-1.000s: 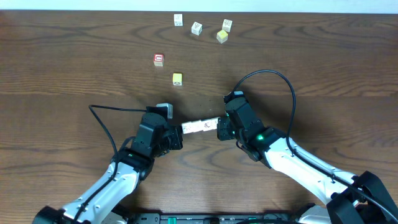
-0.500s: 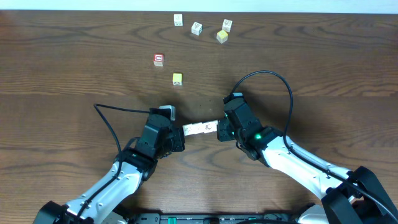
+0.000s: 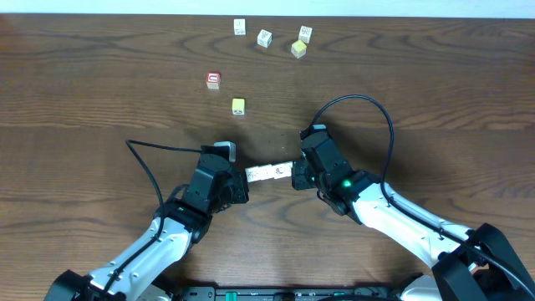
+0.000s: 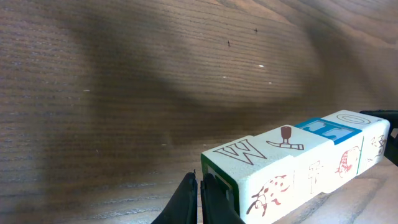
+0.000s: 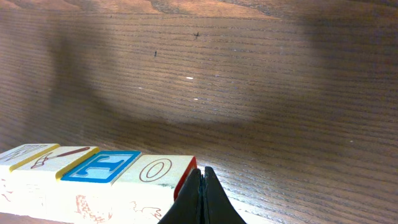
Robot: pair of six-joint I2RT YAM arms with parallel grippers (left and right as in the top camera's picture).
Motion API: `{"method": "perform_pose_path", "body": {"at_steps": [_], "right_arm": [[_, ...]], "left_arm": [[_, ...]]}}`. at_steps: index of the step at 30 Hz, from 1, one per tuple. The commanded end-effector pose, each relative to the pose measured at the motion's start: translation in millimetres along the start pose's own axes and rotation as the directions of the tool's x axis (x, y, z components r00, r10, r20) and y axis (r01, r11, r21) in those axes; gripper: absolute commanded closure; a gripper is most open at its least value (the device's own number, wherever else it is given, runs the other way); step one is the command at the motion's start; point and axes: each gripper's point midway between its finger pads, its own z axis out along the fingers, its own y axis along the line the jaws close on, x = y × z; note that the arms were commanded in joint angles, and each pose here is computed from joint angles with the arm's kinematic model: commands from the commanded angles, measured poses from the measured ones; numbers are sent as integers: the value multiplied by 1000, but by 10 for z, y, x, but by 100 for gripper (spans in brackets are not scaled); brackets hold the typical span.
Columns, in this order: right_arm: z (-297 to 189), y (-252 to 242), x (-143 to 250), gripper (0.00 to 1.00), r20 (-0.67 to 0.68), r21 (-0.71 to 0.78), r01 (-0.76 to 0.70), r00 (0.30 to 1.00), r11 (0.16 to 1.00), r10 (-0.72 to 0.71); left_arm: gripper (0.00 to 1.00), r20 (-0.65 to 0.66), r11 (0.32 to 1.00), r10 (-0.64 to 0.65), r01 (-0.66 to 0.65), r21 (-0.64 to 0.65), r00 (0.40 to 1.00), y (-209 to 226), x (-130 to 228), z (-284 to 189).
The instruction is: Lift 4 blocks
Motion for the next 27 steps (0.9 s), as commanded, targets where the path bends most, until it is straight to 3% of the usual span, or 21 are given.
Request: {"method": "perform_pose_path", "body": {"at_steps": [1, 27], "right_arm": [[-94, 707, 196, 99, -99, -282, 27, 993, 959, -58], [43, 631, 293, 99, -133, -249, 21, 989, 968, -56]], "left_arm": [[93, -69, 965, 75, -55, 258, 995, -643, 88, -81], [93, -106, 971, 52, -26, 237, 993, -571, 166, 49]]}}
